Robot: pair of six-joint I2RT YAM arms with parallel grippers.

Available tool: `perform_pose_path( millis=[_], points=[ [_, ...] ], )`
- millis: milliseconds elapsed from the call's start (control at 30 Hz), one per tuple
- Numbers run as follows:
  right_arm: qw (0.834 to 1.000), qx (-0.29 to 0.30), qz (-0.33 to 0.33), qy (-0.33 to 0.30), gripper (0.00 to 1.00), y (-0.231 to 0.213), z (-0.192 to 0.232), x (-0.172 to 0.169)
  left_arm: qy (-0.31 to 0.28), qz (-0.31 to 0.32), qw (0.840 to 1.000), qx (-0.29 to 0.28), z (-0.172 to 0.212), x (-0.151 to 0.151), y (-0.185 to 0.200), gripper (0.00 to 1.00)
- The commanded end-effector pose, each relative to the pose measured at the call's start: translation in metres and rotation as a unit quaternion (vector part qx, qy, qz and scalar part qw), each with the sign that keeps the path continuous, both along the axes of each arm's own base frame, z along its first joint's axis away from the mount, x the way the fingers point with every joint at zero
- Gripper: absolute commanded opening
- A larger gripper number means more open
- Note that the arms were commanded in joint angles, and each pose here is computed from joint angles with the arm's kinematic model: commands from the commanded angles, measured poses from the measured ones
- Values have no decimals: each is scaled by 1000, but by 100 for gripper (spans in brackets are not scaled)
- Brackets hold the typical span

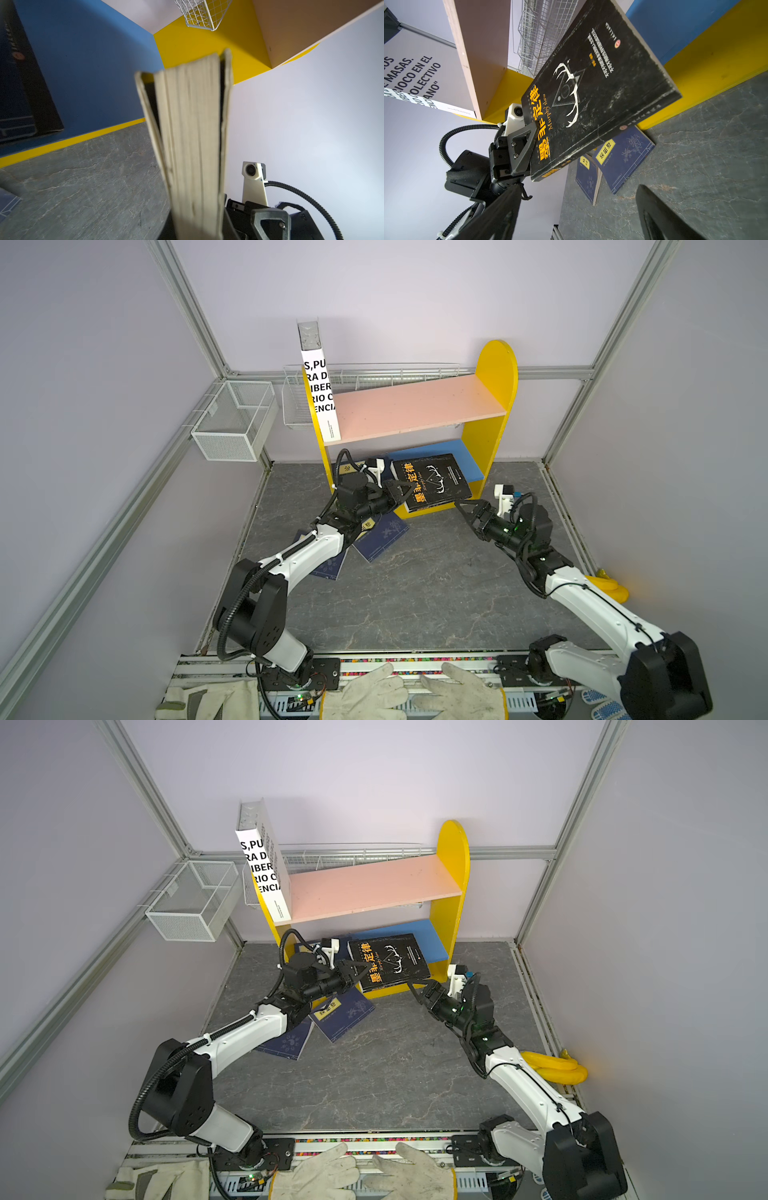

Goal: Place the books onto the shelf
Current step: 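Carry the black book to the blue shelf with the right gripper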

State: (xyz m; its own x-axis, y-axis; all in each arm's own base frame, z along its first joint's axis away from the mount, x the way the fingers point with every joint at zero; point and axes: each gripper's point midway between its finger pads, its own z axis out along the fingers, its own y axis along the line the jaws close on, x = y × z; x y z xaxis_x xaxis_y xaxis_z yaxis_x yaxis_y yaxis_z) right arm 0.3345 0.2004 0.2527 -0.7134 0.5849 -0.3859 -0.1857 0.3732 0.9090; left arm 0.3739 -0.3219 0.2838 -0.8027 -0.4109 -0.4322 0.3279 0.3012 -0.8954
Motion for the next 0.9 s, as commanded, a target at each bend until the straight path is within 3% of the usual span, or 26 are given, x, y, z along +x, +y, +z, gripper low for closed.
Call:
perform_pose_path(
  millis=[0,233,633,867],
  points=[
    [999,42,1,-18,83,9,17,14,-80,2,994,-80,73,1,-4,0],
    [997,64,-15,-31,74,16,18,32,-62,13,994,-85,64,8,-9,0],
    [995,85,-19,-43,72,24,25,41,-50,0,992,-113,61,15,-18,0],
    [991,128,-19,-45,58,35,27,58,-53,1,991,-121,65,9,-15,0]
  ],
)
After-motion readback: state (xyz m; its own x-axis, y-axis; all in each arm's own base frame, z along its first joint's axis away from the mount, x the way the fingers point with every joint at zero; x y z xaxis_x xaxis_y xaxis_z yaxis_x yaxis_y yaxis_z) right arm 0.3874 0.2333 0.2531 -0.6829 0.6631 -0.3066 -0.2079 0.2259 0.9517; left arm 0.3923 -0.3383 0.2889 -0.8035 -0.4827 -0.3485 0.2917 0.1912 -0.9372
